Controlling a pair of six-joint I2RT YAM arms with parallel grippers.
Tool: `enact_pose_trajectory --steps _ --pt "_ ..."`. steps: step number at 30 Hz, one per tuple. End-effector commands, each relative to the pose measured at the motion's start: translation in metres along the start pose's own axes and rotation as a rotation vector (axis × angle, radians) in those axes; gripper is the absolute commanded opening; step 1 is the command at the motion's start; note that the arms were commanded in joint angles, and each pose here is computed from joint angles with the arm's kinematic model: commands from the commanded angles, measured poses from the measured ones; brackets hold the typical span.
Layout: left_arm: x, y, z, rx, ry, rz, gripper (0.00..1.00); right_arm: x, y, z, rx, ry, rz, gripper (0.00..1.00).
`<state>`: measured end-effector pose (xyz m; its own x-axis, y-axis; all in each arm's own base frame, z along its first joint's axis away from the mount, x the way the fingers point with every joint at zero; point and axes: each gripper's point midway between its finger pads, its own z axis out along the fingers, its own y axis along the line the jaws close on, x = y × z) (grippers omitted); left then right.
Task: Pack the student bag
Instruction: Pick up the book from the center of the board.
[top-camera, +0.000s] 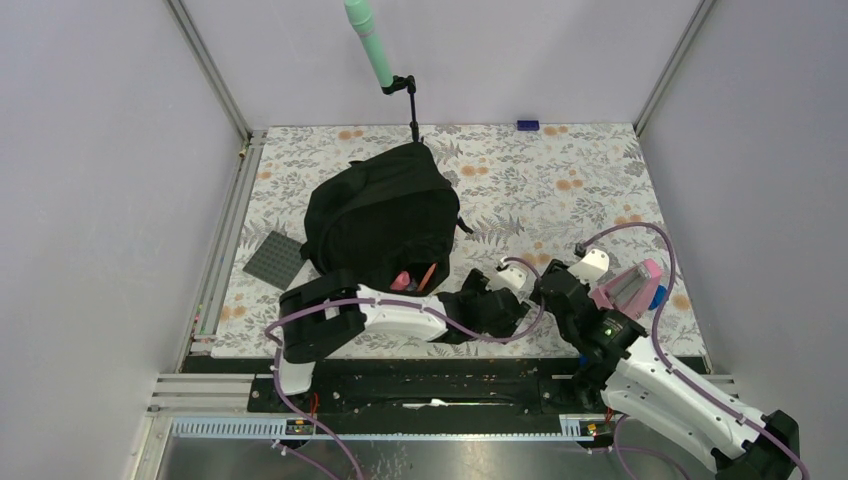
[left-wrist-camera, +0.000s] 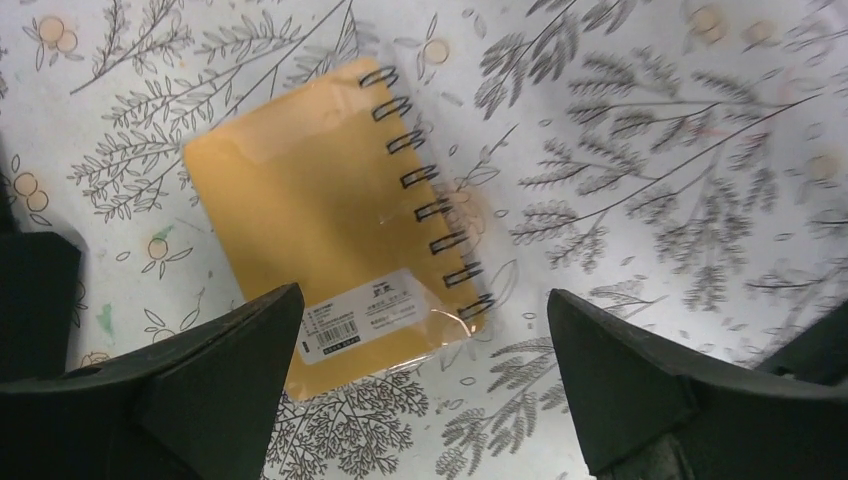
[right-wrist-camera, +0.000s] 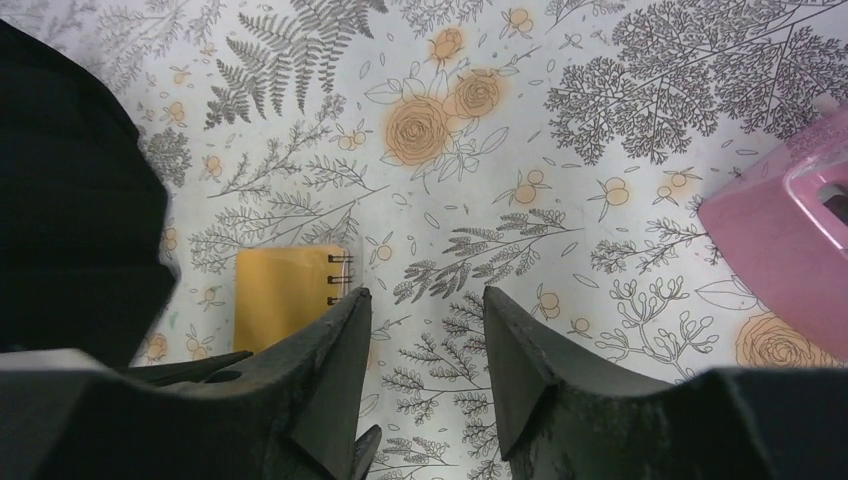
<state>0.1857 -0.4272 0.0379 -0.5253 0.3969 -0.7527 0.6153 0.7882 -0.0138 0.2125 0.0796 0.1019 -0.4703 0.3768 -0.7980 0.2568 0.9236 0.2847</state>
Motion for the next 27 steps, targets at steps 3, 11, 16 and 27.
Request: enact_pose_trajectory --steps 3,11,16,27 --pt "0.005 0.008 0.007 -0.109 0.022 0.045 0.96 -0.036 0.006 -0.008 -0.013 -0.091 0.059 0.53" --pt "0.019 0.011 0.008 -0.142 0.074 0.073 0.43 -0.046 0.01 -0.011 -0.027 -0.112 0.084 0.55" --pt "0.022 0.01 -0.002 -0.14 0.086 0.082 0.16 -0.049 0.009 -0.012 -0.029 -0.124 0.095 0.55" --pt "-0.02 0.011 -0.045 -0.163 -0.026 0.081 0.0 -0.045 0.009 -0.011 -0.038 -0.119 0.106 0.55"
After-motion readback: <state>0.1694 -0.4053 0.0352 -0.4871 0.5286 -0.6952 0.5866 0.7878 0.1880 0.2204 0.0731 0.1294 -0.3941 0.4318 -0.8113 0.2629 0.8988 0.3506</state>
